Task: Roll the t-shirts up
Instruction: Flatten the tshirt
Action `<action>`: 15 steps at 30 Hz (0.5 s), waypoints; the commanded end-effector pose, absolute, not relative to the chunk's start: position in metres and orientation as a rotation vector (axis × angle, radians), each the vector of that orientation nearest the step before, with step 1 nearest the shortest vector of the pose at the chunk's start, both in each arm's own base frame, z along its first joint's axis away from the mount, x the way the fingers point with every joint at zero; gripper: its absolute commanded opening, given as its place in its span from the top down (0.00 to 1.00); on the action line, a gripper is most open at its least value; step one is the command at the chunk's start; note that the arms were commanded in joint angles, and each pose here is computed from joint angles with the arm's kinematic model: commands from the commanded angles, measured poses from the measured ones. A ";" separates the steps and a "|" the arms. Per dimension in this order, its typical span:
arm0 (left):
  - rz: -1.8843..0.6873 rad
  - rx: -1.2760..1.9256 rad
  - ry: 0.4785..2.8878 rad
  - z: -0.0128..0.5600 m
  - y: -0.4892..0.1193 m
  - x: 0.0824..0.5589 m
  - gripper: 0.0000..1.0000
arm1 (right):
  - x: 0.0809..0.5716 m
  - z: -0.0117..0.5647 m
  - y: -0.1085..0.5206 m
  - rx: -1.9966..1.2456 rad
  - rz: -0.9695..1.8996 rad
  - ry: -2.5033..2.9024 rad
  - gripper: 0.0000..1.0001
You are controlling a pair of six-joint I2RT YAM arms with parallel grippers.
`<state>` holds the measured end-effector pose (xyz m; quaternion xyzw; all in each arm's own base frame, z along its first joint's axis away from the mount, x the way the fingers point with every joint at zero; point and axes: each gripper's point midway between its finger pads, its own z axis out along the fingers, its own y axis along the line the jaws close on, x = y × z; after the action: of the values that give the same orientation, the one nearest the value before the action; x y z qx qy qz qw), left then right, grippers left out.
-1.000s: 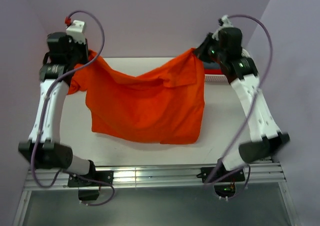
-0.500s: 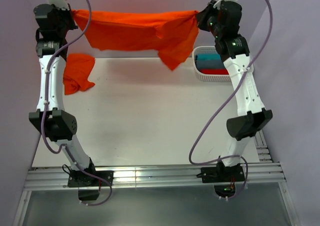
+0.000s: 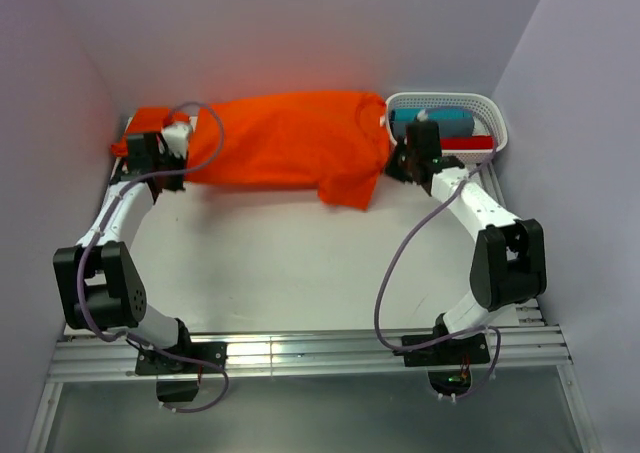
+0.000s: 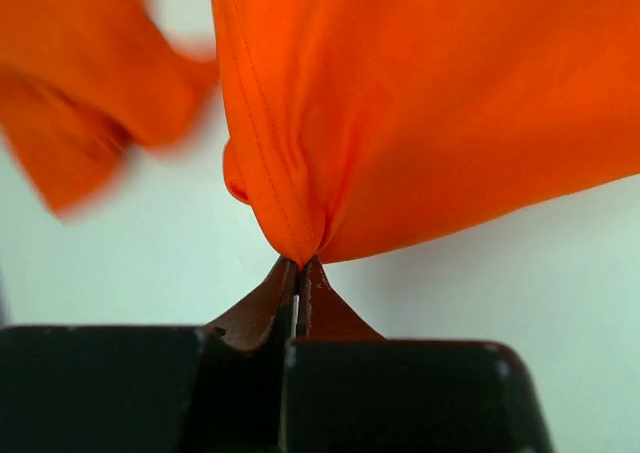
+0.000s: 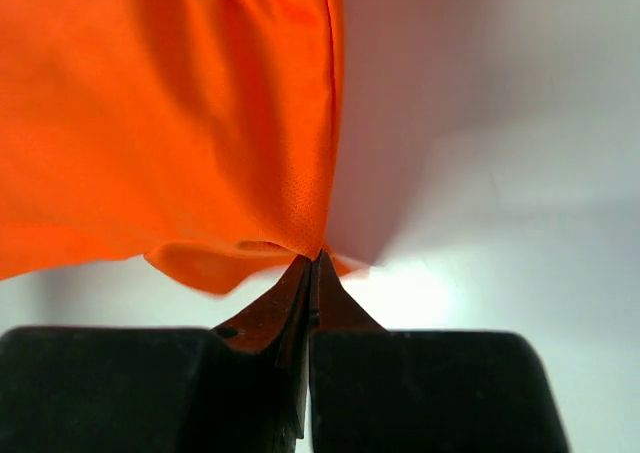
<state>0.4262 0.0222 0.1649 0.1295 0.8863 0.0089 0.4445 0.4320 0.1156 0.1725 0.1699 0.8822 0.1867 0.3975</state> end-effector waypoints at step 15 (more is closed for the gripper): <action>-0.034 0.517 2.500 0.069 0.023 0.341 1.00 | 0.356 0.069 0.097 0.521 0.331 2.504 0.80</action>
<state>0.3227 0.0238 0.0566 0.1881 0.9437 -0.0050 0.2720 0.3361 0.0999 0.0524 0.1985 0.9393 0.1342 0.2455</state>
